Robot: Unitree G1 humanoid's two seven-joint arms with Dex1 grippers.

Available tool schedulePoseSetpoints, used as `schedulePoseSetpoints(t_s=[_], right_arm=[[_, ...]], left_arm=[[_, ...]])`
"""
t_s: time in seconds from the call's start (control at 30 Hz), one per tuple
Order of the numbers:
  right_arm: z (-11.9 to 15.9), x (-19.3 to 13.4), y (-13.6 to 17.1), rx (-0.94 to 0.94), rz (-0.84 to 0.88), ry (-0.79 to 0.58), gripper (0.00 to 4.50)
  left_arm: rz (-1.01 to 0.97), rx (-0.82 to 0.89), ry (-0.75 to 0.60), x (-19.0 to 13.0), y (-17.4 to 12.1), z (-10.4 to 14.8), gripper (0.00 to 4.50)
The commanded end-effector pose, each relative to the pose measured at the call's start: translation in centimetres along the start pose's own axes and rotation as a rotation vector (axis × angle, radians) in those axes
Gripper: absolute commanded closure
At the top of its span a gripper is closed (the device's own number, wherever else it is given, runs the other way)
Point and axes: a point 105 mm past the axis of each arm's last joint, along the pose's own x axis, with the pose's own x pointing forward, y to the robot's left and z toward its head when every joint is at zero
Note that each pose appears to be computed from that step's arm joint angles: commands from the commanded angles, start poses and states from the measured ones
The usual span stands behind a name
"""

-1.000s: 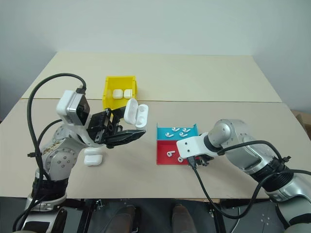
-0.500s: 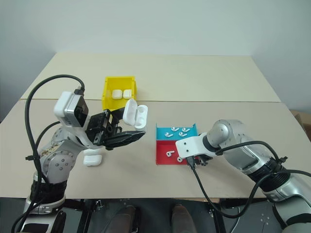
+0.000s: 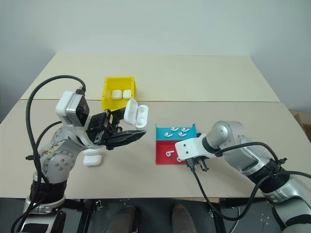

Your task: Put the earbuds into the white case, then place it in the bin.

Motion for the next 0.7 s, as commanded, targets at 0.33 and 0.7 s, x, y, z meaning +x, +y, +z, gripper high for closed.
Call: schedulePoseSetpoints(t_s=[0.33, 0.7], right_arm=[[0.5, -1.8, 0.7, 0.089, -0.015, -0.082, 3.88], [5.0, -12.8, 0.4, 0.237, -0.264, -0.881, 3.88]], left_arm=[[-0.014, 0.034, -0.03, 0.2, -0.5, 1.0, 1.73], [-0.023, 0.009, -0.009, 0.6, 0.8, 0.8, 1.73]])
